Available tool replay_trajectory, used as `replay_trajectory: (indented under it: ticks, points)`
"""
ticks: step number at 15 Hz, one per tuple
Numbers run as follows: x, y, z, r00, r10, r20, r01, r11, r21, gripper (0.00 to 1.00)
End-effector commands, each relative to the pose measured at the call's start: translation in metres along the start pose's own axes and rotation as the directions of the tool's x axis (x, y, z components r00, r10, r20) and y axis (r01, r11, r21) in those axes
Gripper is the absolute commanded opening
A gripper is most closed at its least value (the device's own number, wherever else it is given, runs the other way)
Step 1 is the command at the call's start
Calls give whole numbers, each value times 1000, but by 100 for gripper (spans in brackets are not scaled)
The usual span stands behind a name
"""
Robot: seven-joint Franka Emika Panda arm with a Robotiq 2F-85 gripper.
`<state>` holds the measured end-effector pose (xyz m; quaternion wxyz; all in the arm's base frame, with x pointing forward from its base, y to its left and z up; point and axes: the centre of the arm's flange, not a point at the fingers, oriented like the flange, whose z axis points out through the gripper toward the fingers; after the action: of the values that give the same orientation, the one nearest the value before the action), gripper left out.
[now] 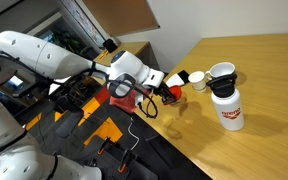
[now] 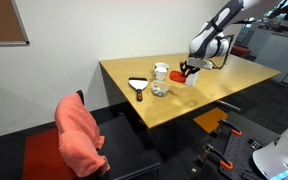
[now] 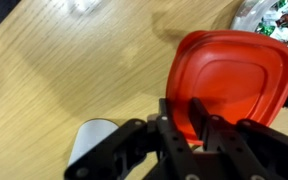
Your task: Uncover the lunchbox, pour the sweets in the cup into it, and then cover it
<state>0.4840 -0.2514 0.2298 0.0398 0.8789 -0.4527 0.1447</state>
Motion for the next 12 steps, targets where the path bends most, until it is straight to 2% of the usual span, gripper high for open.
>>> replay_trajectory:
  ticks: [1, 7, 12]
  points:
    - [-2, -24, -16, 1000, -23, 14, 23, 1000, 17, 6]
    - [-6, -59, -15, 995, -80, 54, 78, 996, 46, 6]
    - [-15, -84, -7, 992, -100, 78, 97, 994, 40, 6]
